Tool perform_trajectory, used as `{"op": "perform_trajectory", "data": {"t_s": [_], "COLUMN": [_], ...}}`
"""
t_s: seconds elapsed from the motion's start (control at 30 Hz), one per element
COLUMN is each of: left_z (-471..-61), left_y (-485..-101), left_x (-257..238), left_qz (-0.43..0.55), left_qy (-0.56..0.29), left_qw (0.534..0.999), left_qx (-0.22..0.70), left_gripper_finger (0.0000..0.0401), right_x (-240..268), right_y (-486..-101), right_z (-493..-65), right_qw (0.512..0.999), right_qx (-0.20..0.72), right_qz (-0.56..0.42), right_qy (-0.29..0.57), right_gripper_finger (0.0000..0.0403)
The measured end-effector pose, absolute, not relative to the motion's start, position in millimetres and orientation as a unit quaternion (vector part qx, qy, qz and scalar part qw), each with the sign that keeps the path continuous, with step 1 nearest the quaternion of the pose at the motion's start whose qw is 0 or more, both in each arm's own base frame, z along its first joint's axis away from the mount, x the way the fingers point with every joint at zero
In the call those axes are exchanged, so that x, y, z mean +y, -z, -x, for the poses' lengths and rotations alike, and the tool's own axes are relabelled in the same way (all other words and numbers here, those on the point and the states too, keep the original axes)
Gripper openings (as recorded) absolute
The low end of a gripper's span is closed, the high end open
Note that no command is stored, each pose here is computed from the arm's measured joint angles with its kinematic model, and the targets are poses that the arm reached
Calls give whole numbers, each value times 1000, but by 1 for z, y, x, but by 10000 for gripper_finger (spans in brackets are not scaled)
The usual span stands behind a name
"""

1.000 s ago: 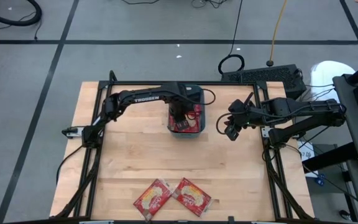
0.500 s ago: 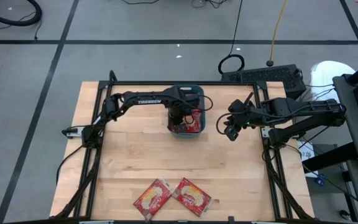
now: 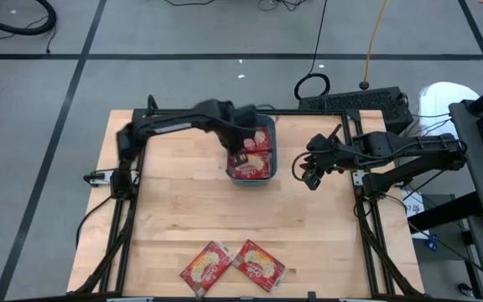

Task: Sort popcorn bags into baskets
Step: Put the red popcorn bag into the blue bin

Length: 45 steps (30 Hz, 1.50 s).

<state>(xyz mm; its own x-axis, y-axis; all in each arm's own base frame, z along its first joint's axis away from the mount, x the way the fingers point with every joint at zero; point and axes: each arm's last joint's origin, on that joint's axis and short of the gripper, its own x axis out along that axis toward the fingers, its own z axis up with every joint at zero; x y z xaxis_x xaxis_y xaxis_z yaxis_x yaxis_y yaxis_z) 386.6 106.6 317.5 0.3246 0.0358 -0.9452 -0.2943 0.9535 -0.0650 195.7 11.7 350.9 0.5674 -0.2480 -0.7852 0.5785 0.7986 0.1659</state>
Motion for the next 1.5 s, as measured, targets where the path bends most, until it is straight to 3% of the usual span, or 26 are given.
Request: {"op": "perform_trajectory", "data": {"t_s": [0.23,0.33,0.47,0.63,1.0,1.23,1.5], "left_z": [-338,-323,-308,-280,-260,-232,-198], "left_y": [-390,-396,-371,-348,-298,-252,-206], "left_x": [96,82,53,1,-136,-193,-228], "left_qz": [121,130,158,205,283,380,386], "left_qy": [-123,-115,-94,-73,34,12,-34], "left_qw": [862,866,838,808,784,743,696], "left_qx": [477,468,514,547,551,551,604], "left_gripper_finger": [15,10,14,46,167,252,267], "right_x": [12,12,13,14,19,29,51], "right_y": [-351,-352,-352,-352,-323,-289,-279], "right_z": [-196,-197,-197,-197,-198,-203,-210], "right_qw": [857,863,869,870,845,826,821], "right_qx": [394,390,398,403,466,487,462], "right_qz": [-223,-215,-200,-197,-223,-273,-334], "right_qy": [245,238,215,204,139,79,-18], "right_gripper_finger": [118,118,118,118,118,118,118]}}
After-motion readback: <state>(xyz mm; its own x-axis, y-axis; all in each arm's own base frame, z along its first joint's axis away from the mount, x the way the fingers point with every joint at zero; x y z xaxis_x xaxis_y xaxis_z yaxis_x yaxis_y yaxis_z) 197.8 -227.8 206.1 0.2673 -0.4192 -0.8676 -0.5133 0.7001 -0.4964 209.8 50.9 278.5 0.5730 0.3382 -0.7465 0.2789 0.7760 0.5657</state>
